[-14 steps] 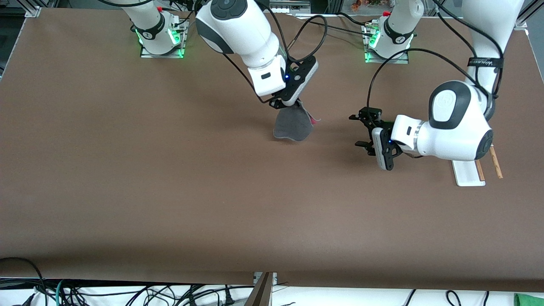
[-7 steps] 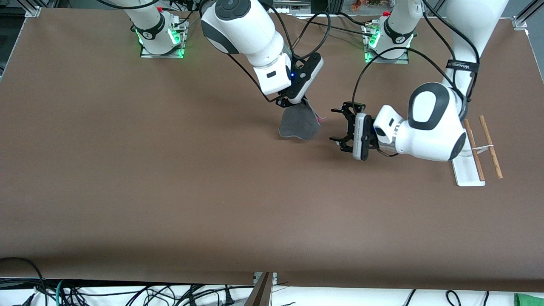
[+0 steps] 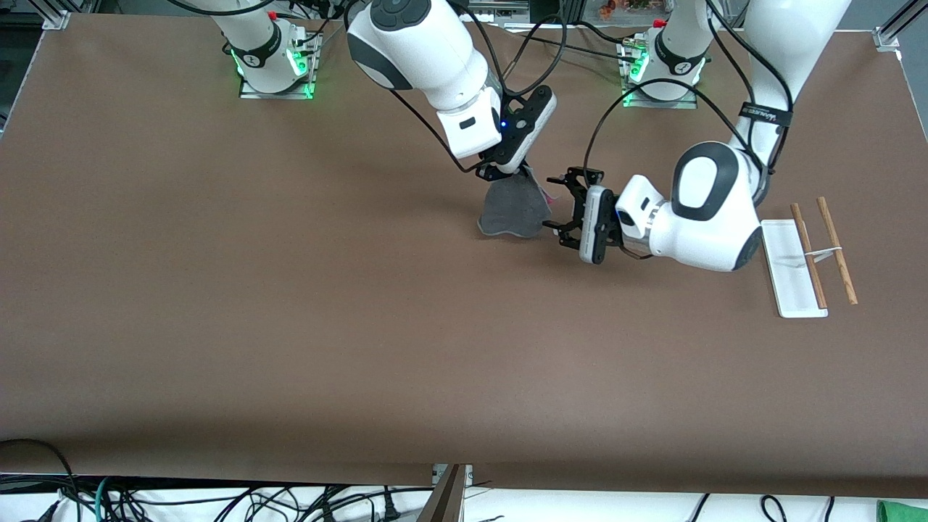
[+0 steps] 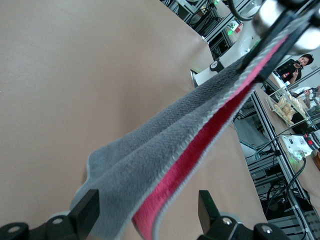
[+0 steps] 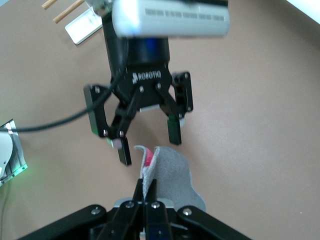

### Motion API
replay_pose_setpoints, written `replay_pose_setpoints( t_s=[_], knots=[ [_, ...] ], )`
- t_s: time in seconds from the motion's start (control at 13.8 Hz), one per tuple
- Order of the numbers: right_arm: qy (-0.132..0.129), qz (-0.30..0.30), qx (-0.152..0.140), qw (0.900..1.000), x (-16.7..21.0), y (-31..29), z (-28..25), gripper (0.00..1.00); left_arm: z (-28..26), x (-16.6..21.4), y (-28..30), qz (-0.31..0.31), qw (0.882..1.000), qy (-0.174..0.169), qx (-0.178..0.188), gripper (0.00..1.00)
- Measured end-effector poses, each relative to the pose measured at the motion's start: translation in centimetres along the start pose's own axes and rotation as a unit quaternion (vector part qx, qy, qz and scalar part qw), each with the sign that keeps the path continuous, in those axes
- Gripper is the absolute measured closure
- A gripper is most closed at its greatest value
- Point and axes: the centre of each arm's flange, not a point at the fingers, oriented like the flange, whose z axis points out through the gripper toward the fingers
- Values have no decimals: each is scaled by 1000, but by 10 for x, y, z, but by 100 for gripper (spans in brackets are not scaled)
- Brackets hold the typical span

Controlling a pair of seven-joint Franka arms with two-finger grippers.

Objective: Pass towel and hang on rack
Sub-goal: 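Close the left gripper on the hanging towel beside the right gripper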

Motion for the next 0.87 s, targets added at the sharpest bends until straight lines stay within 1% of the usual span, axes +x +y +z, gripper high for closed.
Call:
replay_pose_setpoints(
  t_s=[0.22,0.58,0.87],
  knots=[
    [3,-1,1,1000,1,-2,0,98,3,0,3,1,1000,-1,-2,12],
    [6,-3,1,1000,2,-4,0,98,-14,-7,8,0,1000,4,-5,12],
    [9,-2,1,1000,2,-4,0,98,-14,-14,8,16,1000,5,-12,12]
  ],
)
